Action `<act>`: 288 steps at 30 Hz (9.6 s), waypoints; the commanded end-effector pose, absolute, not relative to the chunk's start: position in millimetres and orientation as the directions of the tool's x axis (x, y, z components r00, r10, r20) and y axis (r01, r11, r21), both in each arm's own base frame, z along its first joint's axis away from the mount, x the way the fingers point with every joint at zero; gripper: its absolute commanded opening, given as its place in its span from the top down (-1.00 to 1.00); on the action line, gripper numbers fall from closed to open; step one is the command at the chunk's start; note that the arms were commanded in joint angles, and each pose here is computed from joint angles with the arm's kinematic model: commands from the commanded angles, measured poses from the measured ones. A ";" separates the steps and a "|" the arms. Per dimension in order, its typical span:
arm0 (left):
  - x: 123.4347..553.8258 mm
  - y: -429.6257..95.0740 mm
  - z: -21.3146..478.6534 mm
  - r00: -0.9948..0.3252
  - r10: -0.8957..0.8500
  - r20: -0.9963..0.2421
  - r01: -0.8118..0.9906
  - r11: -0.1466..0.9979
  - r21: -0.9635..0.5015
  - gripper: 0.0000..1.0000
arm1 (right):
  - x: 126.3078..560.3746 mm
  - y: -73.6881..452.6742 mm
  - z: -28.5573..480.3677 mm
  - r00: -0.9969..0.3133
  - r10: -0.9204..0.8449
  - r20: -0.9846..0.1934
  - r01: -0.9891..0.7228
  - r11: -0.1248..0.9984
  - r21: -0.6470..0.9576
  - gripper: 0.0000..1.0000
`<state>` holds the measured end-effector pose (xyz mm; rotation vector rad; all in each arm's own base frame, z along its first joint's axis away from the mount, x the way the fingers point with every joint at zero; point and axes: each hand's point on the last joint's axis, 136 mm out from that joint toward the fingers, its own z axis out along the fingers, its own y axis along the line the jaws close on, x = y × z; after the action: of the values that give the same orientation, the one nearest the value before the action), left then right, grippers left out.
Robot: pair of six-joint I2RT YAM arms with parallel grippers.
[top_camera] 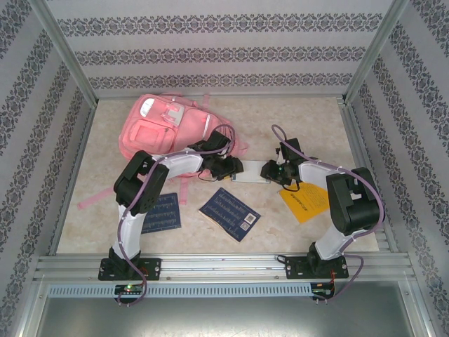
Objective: Pack the student bag
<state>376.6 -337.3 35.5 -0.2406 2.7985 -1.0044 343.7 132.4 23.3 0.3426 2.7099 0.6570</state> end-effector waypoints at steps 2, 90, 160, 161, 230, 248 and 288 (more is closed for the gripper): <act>378.9 -392.1 87.2 -0.980 -0.152 -0.130 0.031 0.527 -0.850 0.11 | 329.6 149.8 11.4 -0.939 0.297 -0.175 0.158 0.823 0.546 0.27; 367.6 -366.7 292.1 -0.918 -0.112 -0.380 0.391 -0.094 -0.916 1.00 | 357.8 137.1 292.1 -0.685 0.538 -0.492 -0.312 0.393 0.865 -0.59; 472.4 -188.1 154.9 -0.788 -0.046 -0.613 0.191 0.930 -0.315 0.11 | 338.8 120.7 221.1 -0.652 0.567 -0.503 -0.083 0.607 0.791 1.00; 472.8 -187.3 151.2 -0.795 -0.050 -0.604 0.183 0.930 -0.318 0.09 | 338.9 121.3 220.6 -0.654 0.566 -0.502 -0.083 0.605 0.791 1.00; 405.1 -244.1 403.8 -0.719 -0.310 -0.622 0.653 0.006 -0.758 1.00 | 445.1 349.0 170.4 -0.807 0.539 -0.241 0.012 0.423 0.906 0.63; 475.9 -205.1 309.6 -0.786 -0.450 -0.425 0.407 0.141 -0.902 1.00 | 402.5 271.5 201.1 -0.764 0.480 -0.431 -0.165 0.502 0.849 -0.74; 399.2 -210.2 303.9 -0.714 -0.357 -0.602 0.247 0.676 -0.695 -0.21 | 252.3 292.9 22.9 -0.877 -0.441 -0.193 -0.475 0.857 0.200 1.00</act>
<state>412.9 -204.3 339.7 -0.0468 2.0120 -1.0392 253.8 304.1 32.7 -0.7228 2.8239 0.4684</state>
